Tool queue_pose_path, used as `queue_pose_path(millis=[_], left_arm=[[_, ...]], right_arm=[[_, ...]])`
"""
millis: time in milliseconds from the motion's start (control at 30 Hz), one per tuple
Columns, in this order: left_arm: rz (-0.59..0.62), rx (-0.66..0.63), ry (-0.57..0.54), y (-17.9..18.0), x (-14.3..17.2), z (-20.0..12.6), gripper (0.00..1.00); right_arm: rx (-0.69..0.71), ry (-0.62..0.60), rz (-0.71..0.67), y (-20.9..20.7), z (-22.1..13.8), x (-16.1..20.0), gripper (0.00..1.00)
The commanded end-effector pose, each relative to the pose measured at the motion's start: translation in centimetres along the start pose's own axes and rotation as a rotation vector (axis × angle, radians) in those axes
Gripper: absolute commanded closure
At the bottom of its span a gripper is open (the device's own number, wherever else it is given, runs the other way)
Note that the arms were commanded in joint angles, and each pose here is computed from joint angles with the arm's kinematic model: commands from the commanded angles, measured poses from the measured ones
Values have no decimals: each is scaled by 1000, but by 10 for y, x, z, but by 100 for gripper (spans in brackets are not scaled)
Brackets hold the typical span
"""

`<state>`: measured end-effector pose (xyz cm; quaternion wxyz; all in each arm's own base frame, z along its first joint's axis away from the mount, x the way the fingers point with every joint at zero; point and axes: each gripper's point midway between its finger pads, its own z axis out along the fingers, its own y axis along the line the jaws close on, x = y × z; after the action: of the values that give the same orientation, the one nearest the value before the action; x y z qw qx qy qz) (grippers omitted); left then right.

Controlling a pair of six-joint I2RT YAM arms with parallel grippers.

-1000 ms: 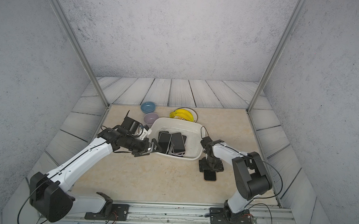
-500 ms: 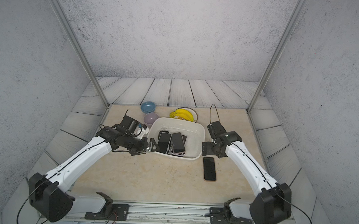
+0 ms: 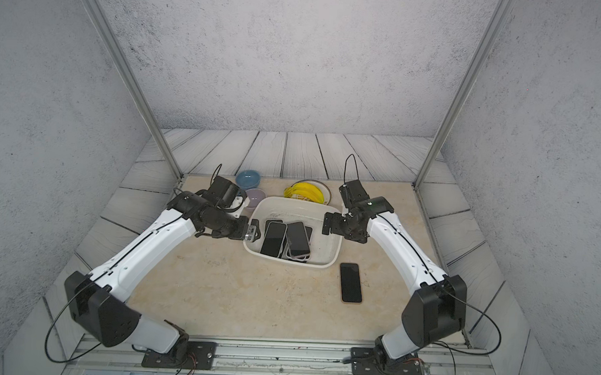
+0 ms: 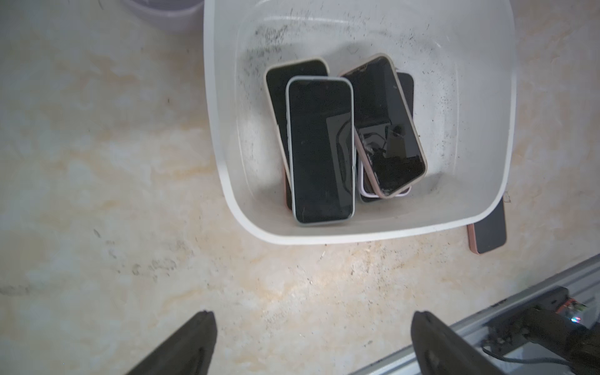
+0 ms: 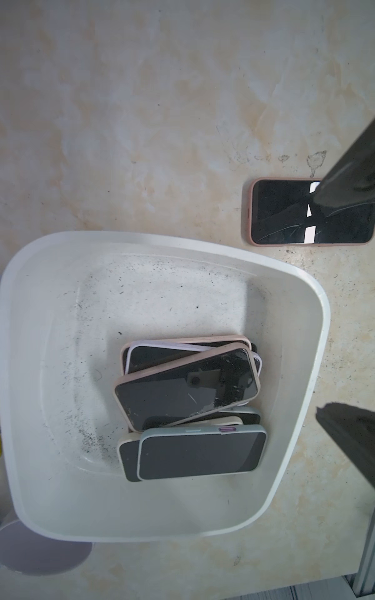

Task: Take the phone out of the storage box
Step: Place the phone at the center of the board, then pick up the phone from the storage box.

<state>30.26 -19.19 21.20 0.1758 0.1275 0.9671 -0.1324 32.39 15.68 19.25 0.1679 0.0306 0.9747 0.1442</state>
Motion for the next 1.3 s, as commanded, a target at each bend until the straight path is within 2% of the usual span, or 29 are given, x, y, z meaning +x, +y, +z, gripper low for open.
queue_pose_path(millis=[0, 300, 500, 633, 900, 1267], left_arm=[[129, -88, 95, 4, -4, 22, 0], [214, -130, 237, -6, -20, 84, 0], [230, -132, 254, -17, -23, 110, 1], [247, -156, 266, -22, -21, 123, 1], [208, -166, 278, -21, -20, 143, 3], [171, -197, 287, -15, -17, 157, 4]], right_arm=[[-54, -40, 8, 9, -13, -1, 0], [-13, -81, -24, -1, -22, -1, 0], [-15, -63, -41, -1, -16, 2, 0], [-2, -42, -53, -5, -11, 6, 0], [15, -45, -69, -10, -8, 4, 0], [6, -27, -89, -9, -3, 3, 0]])
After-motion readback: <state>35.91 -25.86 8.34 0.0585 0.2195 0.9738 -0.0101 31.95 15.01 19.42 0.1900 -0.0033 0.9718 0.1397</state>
